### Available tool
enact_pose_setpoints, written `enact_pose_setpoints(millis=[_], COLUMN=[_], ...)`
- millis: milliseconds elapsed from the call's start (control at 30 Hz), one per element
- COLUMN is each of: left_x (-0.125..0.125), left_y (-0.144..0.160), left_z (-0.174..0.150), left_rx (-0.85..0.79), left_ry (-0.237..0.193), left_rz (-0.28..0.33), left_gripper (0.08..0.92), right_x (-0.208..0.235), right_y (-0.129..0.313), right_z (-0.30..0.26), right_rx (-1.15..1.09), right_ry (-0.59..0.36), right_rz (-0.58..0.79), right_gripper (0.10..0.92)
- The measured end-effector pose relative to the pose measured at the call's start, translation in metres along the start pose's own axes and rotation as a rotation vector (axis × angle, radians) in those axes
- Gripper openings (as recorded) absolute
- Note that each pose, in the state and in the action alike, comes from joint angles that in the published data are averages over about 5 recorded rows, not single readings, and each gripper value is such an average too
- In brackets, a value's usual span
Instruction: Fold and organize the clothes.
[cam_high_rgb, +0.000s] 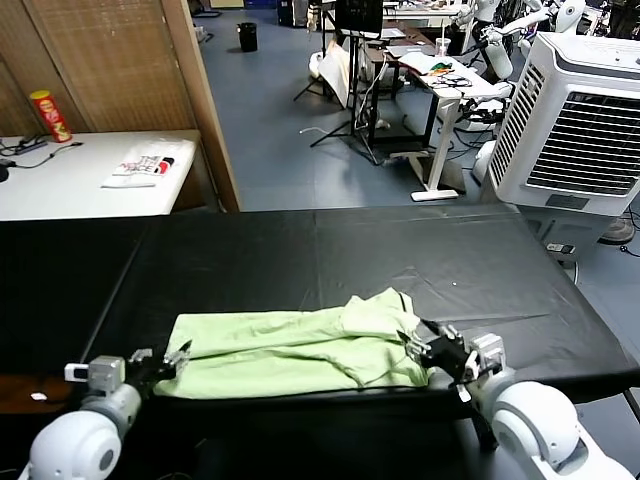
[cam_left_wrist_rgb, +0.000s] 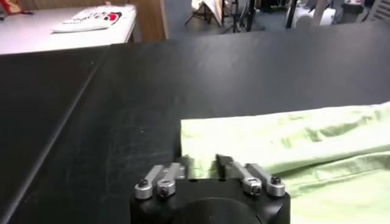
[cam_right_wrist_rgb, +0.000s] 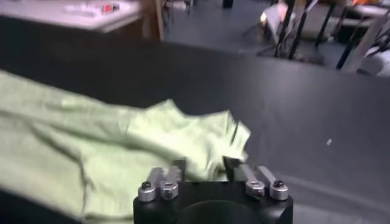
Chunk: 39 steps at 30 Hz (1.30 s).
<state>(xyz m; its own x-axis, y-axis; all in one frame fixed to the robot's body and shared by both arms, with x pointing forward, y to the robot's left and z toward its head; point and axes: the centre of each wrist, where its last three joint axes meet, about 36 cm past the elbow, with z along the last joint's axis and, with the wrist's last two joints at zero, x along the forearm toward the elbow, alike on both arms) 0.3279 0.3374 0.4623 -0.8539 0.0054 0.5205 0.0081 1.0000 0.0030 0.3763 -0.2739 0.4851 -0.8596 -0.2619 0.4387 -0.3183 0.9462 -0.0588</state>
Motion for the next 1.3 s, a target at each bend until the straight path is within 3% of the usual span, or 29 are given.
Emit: enact_pose_setpoints(millis=[67,167,567,667,800,1067,1167,1300], left_x=[-0.006,-0.018,-0.053,-0.056,-0.06,-0.07,-0.073,-0.077], left_y=[0.002,0.004,0.004,0.007,0.01,0.014,0.013,0.012], left_z=[-0.001,-0.002,-0.001,0.001,0.003,0.006,0.007,0.01], left_rx=[0.029,0.08,0.158,0.172,0.191,0.217,0.211,0.192], left_ry=[-0.024,-0.034,-0.012,0.0,0.015,0.015,-0.002,-0.03], left_rz=[-0.002,0.005,0.023,0.024,0.025,0.01,-0.006,-0.03], left_gripper=[0.778,0.796,0.798,0.791,0.658,0.21,0.138,0.137], right_x=[-0.015,-0.041,-0.123,-0.13,-0.136,-0.138,-0.138,-0.138], right_y=[-0.003,-0.006,0.004,0.007,0.009,0.02,0.024,0.028], right_z=[-0.001,0.0,0.008,0.011,0.014,0.024,0.028,0.034], right_rx=[-0.005,-0.021,-0.058,-0.063,-0.066,-0.068,-0.072,-0.091], right_ry=[-0.017,-0.018,0.041,0.053,0.063,0.042,0.032,0.029], right_rz=[0.021,0.037,0.019,0.012,0.007,0.033,0.06,0.075], right_gripper=[0.797,0.798,0.791,0.746,0.627,0.216,0.144,0.138])
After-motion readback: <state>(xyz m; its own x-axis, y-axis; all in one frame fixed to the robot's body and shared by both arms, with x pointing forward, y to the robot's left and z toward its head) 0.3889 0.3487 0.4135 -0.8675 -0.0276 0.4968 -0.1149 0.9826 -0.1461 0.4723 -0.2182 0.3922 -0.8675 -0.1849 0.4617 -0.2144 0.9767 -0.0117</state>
